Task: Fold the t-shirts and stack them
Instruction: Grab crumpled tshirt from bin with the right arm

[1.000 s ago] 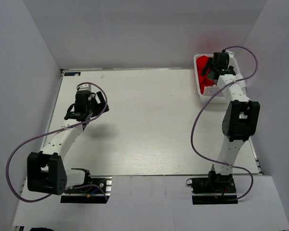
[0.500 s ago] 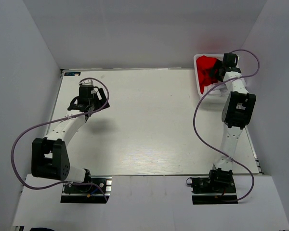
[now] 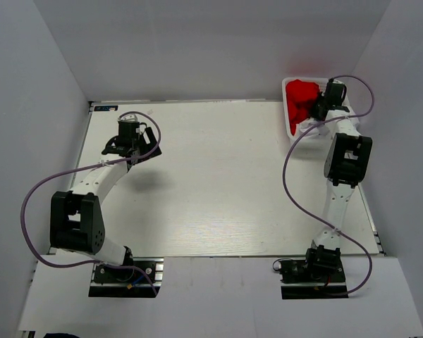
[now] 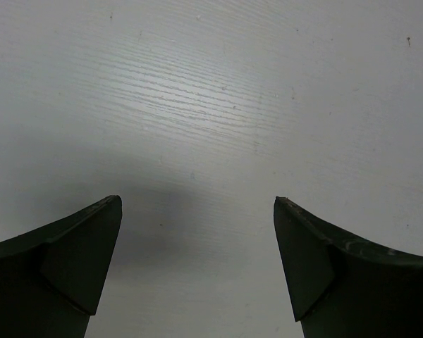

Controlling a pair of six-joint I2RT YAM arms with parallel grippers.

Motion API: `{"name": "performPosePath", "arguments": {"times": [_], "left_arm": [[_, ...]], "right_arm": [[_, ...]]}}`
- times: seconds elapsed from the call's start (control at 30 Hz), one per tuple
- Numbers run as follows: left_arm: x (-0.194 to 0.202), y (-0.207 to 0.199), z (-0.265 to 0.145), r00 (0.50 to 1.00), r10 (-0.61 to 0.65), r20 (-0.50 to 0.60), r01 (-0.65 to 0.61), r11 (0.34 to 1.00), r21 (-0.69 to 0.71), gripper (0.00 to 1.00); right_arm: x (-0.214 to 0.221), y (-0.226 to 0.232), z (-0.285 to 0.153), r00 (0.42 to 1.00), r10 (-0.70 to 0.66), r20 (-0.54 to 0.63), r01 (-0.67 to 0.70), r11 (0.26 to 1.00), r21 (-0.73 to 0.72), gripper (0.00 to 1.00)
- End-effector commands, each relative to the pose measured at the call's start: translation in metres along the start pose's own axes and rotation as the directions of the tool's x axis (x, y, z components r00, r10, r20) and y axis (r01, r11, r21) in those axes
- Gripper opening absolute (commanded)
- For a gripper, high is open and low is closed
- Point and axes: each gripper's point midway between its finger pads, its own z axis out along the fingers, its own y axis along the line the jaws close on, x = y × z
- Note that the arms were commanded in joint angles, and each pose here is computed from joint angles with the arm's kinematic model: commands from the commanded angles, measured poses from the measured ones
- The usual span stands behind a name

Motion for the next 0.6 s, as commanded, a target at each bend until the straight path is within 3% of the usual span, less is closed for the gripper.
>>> {"name": "performPosePath", "arguments": {"times": [0.0,0.17,0.27,0.57], "left_arm": [[-0.023,-0.015,-0.019,0.998,-0.016,0.065,0.012,0.998,0.062,0.99],[-0.03,-0.032,-0.035,0.995,-0.011,0.098,-0.006,0.986,0.164,0.99],[-0.033,-0.036,-0.045,0.992,-0.016,0.127,-0.01,0.979,0.202,0.99],[-0.053,-0.054,-0.078,0.975,-0.024,0.223,-0.047,0.949,0.31,0.99]], "right_arm": [[-0.089,0.019,-0.051,0.968,-0.032,0.249,0.039,0.999,-0.024,0.0],[-0.163,0.032,-0.134,0.902,-0.07,0.426,0.08,0.997,-0.005,0.0],[-0.213,0.04,-0.2,0.812,-0.101,0.574,0.099,0.994,0.036,0.0],[-0.291,0.074,-0.319,0.637,-0.093,0.765,0.161,0.987,-0.015,0.0]]}}
